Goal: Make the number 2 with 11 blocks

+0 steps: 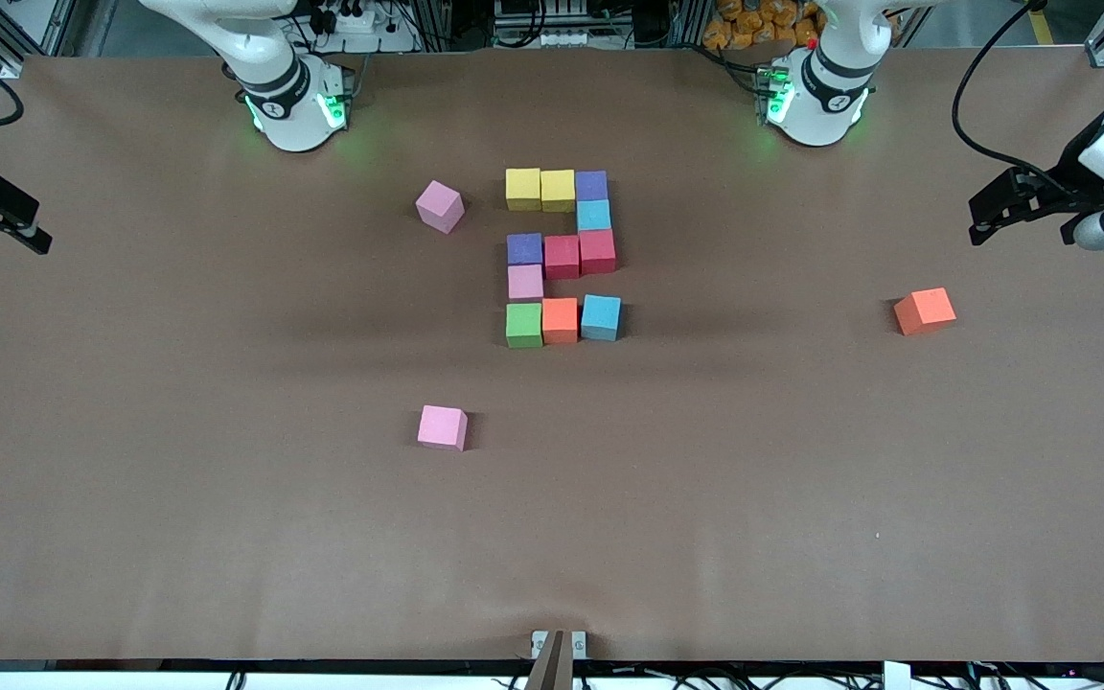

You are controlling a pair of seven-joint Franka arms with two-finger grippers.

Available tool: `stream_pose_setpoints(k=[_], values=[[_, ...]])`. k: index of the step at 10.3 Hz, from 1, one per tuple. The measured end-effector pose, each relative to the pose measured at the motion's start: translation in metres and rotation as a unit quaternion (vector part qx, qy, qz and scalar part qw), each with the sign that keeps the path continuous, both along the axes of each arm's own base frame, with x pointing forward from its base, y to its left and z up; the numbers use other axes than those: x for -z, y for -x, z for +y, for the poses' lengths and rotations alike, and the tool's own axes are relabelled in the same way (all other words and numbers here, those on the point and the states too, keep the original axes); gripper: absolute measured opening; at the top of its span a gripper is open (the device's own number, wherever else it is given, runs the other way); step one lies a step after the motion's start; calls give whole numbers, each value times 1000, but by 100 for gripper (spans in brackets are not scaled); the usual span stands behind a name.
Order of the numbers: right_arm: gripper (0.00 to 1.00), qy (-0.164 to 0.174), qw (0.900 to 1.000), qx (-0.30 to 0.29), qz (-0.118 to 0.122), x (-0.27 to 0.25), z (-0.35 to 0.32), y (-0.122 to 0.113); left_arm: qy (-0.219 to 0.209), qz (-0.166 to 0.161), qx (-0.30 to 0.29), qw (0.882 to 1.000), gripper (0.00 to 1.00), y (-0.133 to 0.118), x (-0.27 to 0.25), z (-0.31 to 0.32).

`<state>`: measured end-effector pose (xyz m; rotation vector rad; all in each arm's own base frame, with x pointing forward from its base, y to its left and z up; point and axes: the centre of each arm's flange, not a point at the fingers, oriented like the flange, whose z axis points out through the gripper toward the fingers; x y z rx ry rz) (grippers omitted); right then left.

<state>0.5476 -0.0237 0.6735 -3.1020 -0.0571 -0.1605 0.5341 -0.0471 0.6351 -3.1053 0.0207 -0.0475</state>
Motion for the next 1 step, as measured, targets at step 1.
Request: stream_pose_setpoints(k=[1], values=[[100,0,1000,1,0,0,-1,0,0,0,0,1000,100,0,0,0]])
